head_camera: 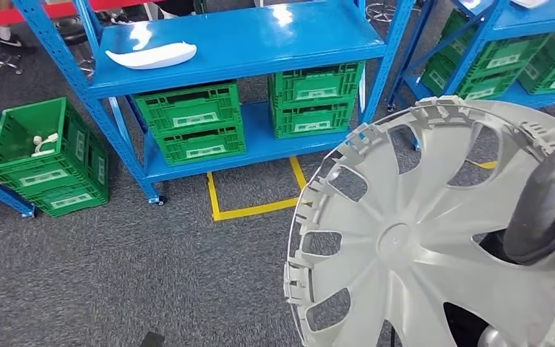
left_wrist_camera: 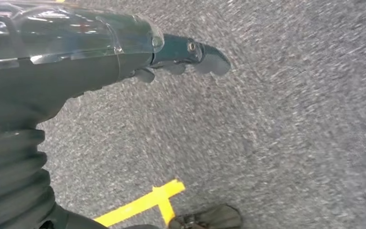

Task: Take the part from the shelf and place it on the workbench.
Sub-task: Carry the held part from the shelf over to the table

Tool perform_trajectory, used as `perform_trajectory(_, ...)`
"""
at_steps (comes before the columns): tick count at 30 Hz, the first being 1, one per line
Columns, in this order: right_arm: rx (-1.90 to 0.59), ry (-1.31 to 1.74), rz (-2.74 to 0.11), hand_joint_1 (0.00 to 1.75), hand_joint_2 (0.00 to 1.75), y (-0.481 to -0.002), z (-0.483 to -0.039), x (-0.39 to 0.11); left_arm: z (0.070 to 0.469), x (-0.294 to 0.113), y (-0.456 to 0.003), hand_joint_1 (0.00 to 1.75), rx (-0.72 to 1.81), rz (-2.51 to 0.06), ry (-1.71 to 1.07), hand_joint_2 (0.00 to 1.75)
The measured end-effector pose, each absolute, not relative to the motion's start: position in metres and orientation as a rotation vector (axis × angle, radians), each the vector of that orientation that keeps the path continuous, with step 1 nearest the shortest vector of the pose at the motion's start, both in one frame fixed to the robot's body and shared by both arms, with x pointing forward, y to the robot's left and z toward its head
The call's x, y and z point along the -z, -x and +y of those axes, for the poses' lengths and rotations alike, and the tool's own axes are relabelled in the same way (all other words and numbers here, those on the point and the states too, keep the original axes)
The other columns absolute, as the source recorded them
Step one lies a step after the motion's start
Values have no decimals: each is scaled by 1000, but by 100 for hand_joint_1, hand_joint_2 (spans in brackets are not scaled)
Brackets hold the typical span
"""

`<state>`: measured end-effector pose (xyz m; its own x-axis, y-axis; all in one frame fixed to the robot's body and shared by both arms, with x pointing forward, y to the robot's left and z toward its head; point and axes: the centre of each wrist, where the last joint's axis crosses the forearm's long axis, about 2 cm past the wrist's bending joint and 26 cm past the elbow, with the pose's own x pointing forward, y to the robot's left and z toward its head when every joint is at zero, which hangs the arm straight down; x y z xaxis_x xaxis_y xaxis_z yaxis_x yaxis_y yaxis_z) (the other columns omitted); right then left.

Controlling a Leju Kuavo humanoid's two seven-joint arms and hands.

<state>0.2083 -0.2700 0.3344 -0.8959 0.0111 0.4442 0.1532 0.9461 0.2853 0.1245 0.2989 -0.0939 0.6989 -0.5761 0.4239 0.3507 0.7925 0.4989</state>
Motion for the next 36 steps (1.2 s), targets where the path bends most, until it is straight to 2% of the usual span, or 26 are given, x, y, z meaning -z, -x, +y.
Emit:
perform_trajectory(24, 378, 60, -2452, 175, 175, -229, -258, -307, 289, 96, -119, 0, 542, -539, -356, 175)
perform_trajectory(36, 228, 289, -2505, 175, 175, -229, -251, -299, 287, 99, -104, 0, 541, -495, -336, 175)
